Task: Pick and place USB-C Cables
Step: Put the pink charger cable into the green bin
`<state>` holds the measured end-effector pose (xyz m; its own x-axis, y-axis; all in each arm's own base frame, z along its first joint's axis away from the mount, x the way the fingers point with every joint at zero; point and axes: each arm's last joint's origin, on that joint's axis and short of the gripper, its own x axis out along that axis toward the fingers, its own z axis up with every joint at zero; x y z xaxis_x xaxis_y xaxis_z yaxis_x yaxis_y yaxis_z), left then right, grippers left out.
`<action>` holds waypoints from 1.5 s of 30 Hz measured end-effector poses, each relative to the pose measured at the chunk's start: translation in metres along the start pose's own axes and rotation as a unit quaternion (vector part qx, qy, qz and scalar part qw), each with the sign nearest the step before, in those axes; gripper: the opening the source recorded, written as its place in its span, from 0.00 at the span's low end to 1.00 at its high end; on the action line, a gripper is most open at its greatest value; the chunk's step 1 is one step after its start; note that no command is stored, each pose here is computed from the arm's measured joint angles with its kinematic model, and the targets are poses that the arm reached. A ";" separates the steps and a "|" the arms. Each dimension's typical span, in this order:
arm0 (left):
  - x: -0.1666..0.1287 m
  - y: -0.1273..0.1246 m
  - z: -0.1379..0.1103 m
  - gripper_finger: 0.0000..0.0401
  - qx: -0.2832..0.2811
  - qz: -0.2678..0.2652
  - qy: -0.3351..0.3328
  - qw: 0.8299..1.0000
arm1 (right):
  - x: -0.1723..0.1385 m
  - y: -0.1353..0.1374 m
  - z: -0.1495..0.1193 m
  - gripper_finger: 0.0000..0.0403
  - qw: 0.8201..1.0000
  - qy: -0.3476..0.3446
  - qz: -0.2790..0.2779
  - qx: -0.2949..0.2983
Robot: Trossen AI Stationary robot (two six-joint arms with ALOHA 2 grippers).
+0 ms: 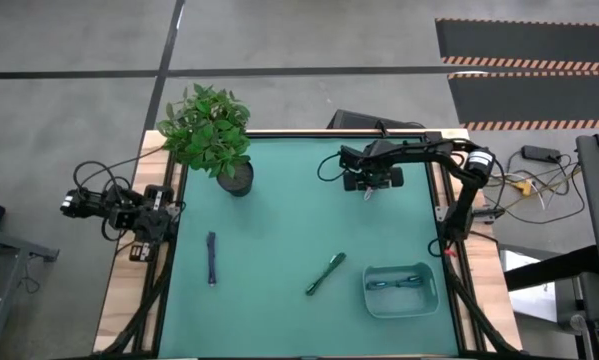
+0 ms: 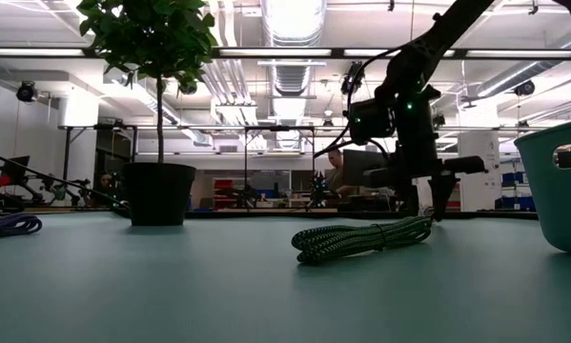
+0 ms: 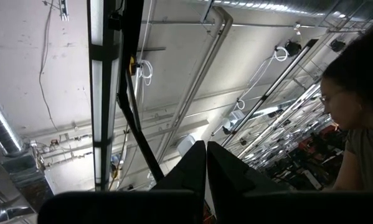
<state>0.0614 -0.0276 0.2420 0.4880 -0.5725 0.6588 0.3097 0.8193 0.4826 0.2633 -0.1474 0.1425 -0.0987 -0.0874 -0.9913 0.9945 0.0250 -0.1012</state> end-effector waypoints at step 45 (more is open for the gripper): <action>0.000 0.000 0.001 0.00 0.007 0.002 -0.005 1.000 | -0.066 -0.017 -0.015 0.09 0.987 -0.070 0.095 -0.106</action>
<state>0.0605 -0.0274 0.2428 0.4800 -0.5702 0.6666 0.2969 0.8207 0.4882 0.2525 -0.1270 0.2085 0.1087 -0.1985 -0.9740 0.9638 0.2611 0.0544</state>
